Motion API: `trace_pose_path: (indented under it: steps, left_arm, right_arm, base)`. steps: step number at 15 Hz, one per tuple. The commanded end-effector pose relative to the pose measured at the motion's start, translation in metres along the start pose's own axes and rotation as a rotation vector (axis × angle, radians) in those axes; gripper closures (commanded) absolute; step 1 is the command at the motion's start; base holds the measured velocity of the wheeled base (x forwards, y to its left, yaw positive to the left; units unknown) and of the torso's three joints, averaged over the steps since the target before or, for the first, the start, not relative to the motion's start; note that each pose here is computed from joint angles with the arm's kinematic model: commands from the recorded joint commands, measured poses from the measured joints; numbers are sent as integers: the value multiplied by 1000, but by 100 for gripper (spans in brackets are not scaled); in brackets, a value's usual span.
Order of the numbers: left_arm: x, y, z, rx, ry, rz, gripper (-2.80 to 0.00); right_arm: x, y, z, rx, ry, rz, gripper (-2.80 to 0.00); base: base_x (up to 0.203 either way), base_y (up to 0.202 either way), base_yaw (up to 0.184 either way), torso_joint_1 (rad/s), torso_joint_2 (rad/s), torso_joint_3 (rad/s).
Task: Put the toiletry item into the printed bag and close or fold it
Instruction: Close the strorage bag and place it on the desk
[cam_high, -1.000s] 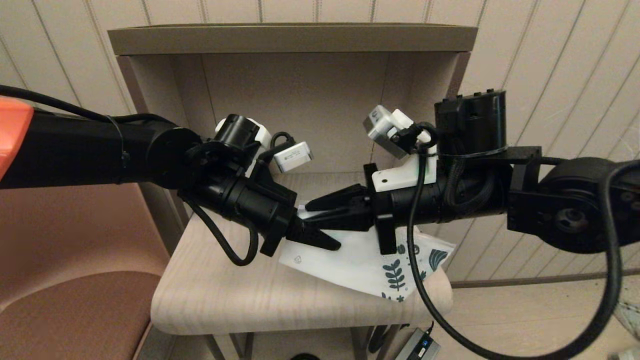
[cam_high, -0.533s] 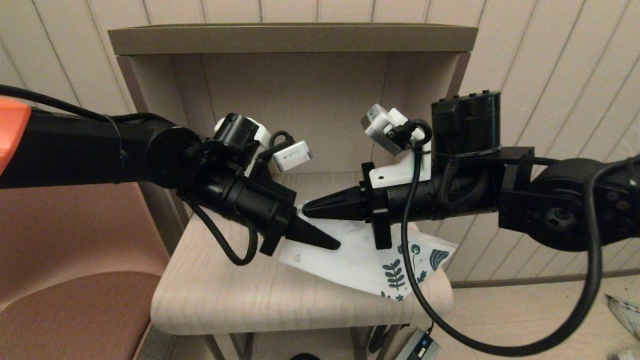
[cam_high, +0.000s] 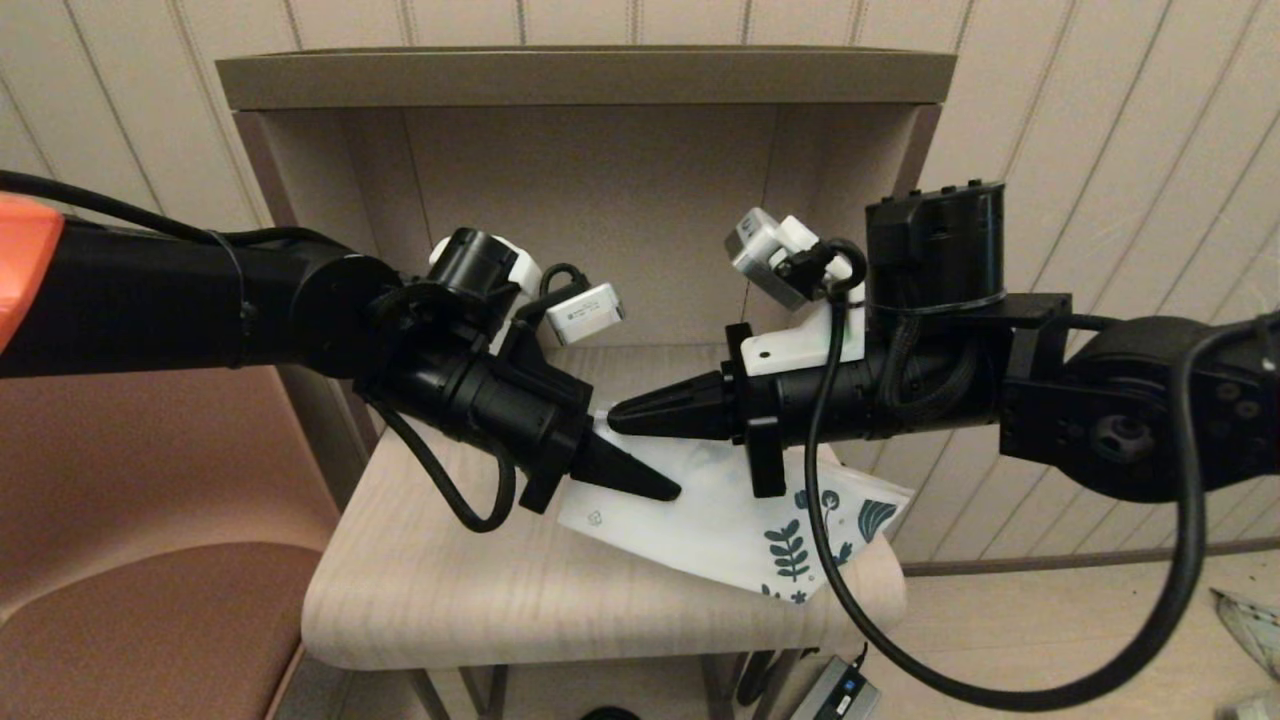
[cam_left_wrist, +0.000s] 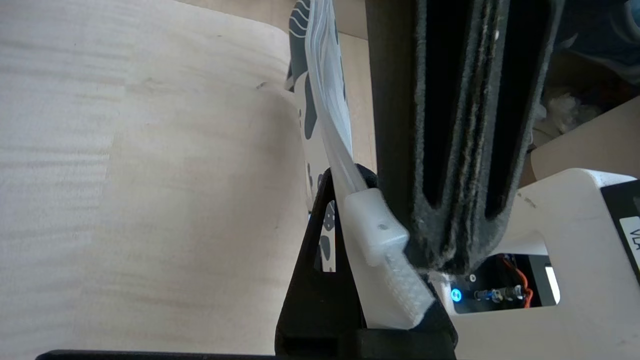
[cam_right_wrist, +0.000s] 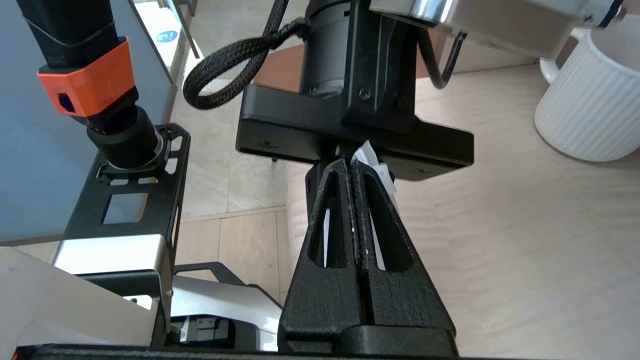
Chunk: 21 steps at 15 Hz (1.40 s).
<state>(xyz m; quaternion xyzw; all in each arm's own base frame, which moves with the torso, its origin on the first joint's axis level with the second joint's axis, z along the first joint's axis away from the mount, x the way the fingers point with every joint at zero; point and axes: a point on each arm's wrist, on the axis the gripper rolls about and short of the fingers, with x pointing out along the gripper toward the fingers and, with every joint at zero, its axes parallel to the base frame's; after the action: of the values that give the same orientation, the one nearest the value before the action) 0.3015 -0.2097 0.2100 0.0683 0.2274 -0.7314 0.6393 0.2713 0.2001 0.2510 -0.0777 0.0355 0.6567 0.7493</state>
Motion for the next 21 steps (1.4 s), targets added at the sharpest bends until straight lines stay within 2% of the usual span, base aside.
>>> trace_pose_path:
  steps: [1,2,6,7,21]
  left_arm:
    - [0,0,0,0,-2,-7,0]
    - [0,0,0,1,-2,-6,0]
    - [0,0,0,1,-3,-6,0]
    - [0,0,0,1,-2,-5,0]
    - [0,0,-1,0,-1,-6,0]
  right_arm:
    - [1,2,-1,-2,2,2,0]
    - [1,2,-3,-3,6,2,-280]
    - [0,2,-1,-13,-2,0,-280]
    - [0,1,-1,-13,-3,-2,0]
    - [1,-1,2,-13,-10,-8,0]
  base:
    - [0,0,0,0,0,0]
    - [0,0,0,0,0,0]
    - [0,0,0,0,0,0]
    - [0,0,0,0,0,0]
    - [0,0,0,0,0,0]
